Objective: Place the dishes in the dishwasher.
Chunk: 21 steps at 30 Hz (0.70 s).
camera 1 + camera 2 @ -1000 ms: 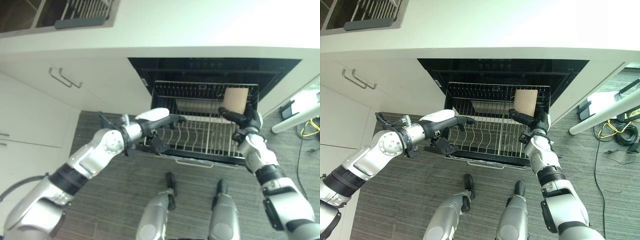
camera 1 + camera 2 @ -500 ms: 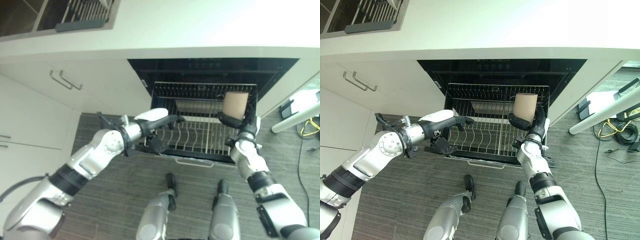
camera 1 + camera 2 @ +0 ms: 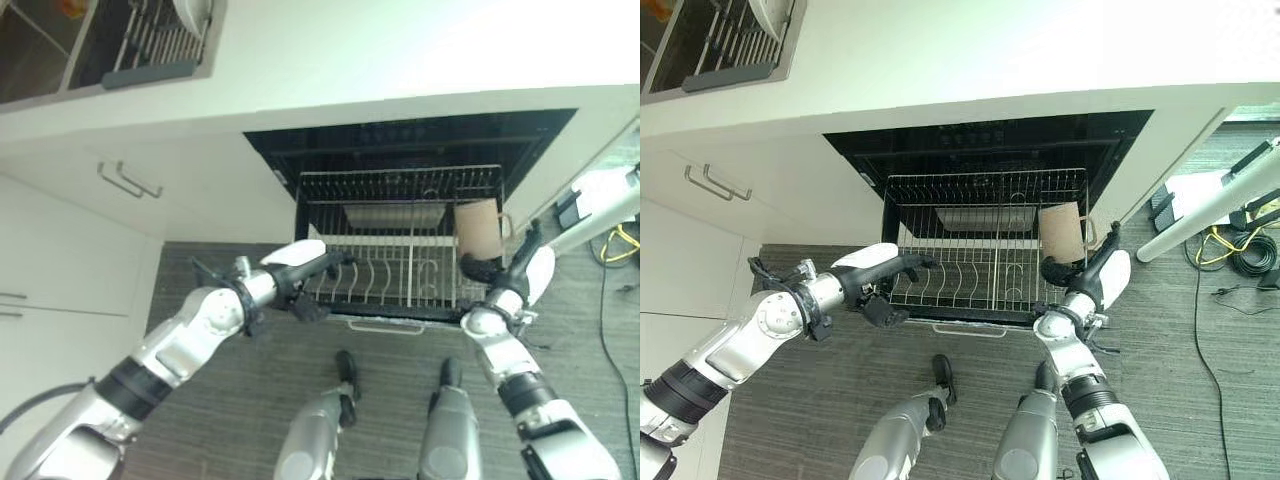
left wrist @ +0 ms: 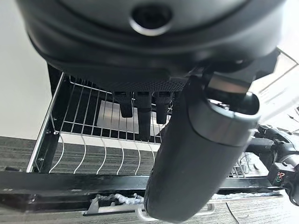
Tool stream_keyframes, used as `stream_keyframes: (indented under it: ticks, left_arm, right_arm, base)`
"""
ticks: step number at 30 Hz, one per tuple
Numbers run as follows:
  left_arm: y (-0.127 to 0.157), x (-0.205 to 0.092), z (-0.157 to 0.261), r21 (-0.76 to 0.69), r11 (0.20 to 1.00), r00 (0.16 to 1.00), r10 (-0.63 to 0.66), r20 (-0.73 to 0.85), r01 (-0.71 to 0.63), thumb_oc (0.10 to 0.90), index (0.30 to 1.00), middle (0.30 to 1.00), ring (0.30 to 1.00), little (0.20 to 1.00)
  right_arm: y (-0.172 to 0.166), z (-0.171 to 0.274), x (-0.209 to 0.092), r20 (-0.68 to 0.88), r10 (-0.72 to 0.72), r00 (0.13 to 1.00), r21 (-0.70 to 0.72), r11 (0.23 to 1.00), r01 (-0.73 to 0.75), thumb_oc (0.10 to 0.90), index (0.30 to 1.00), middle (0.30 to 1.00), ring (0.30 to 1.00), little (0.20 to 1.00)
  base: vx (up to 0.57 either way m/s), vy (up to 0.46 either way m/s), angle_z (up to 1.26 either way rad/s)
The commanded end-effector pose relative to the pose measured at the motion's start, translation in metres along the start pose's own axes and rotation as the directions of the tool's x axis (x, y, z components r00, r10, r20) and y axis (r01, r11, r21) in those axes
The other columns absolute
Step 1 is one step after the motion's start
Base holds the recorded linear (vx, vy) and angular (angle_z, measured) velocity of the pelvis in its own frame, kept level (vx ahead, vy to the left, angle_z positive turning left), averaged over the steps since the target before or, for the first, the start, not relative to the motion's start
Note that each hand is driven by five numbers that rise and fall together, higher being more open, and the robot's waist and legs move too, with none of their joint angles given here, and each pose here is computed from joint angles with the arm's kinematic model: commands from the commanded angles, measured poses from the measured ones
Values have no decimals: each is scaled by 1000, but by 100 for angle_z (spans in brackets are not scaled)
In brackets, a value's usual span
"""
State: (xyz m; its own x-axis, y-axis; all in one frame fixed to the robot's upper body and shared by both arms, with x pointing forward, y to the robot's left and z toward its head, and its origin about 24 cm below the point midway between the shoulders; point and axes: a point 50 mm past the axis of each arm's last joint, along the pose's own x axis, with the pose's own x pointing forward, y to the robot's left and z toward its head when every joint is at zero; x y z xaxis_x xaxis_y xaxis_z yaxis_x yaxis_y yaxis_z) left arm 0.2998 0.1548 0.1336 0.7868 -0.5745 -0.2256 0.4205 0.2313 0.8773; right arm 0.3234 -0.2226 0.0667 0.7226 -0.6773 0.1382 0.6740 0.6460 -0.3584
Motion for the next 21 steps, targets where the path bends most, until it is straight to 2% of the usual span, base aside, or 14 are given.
stream_keyframes:
  ticks: [1,9,12,14,17,21]
  left_arm:
    - [40,-2,27,18,976,969,214,125,-218,800,900,900,900,900]
    - [38,-7,22,8,977,972,210,103,-212,800,900,900,900,900]
    - [36,-7,21,3,977,974,210,90,-211,800,900,900,900,900]
    - [30,-9,16,-9,976,974,217,58,-217,800,900,900,900,900]
    - [22,-10,8,-24,974,974,227,16,-227,800,900,900,900,900]
    - [10,-15,-4,-65,965,967,251,-40,-253,800,900,900,900,900]
  right_arm:
    - [-17,9,7,87,-52,995,62,997,47,800,900,900,900,900]
    - [-16,11,-3,100,16,995,133,991,-30,800,900,900,900,900]
    - [-15,18,-6,123,29,992,205,977,-54,800,900,900,900,900]
    - [-15,36,-15,236,76,969,330,931,-154,800,900,900,900,900]
    - [-23,53,-27,354,53,934,404,892,-204,800,900,900,900,900]
    - [-34,57,-35,400,66,914,452,854,-259,800,900,900,900,900]
  base:
    - [0,0,0]
    - [0,0,0]
    - [0,0,0]
    - [20,1,-4]
    - [11,-23,-5]
    - [6,-8,-3]
